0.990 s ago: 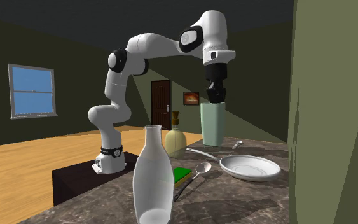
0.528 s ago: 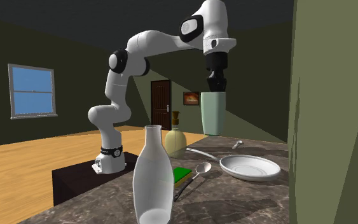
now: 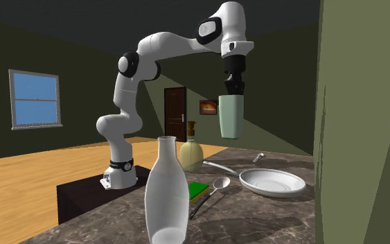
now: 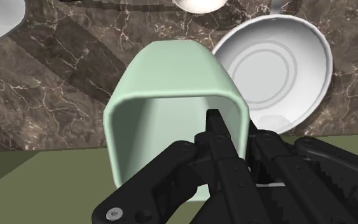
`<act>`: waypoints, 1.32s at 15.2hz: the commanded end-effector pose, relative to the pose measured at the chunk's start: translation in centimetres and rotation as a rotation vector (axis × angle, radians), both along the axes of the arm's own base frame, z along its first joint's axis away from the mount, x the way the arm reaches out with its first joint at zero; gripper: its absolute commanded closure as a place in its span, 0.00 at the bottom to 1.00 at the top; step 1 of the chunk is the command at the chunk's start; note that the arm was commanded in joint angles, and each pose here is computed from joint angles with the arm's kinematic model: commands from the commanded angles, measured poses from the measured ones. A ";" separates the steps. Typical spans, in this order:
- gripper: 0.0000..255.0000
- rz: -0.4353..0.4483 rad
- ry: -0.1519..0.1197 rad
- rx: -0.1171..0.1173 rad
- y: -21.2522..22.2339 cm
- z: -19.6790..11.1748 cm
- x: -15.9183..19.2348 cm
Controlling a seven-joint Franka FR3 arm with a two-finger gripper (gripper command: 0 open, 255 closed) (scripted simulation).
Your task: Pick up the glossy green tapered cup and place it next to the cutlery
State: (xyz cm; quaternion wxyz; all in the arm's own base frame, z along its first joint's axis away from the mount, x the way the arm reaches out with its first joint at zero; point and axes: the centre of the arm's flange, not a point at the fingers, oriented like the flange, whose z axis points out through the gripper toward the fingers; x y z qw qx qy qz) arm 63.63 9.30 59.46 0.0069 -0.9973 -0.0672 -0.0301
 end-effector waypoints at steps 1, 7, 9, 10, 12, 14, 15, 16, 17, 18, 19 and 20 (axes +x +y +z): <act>1.00 -0.001 -0.001 0.000 2.2 0.0 -1.3; 1.00 -0.001 -0.001 0.000 8.9 0.1 -5.4; 1.00 -0.001 -0.001 0.000 11.2 0.1 -6.8; 1.00 -0.001 -0.001 0.000 12.3 0.1 -7.5; 1.00 -0.001 -0.001 0.000 14.5 0.1 -8.9; 1.00 -0.001 -0.001 0.000 16.8 0.1 -10.3; 1.00 -0.001 -0.001 0.000 17.9 0.1 -11.0; 1.00 -0.001 -0.001 0.000 19.0 0.1 -11.7; 1.00 -0.001 -0.001 0.000 20.2 0.1 -12.4; 1.00 -0.001 -0.001 0.000 21.3 0.1 -13.1; 1.00 -0.001 -0.001 0.000 22.4 0.1 -13.8; 1.00 -0.001 -0.001 0.000 23.5 0.1 -14.5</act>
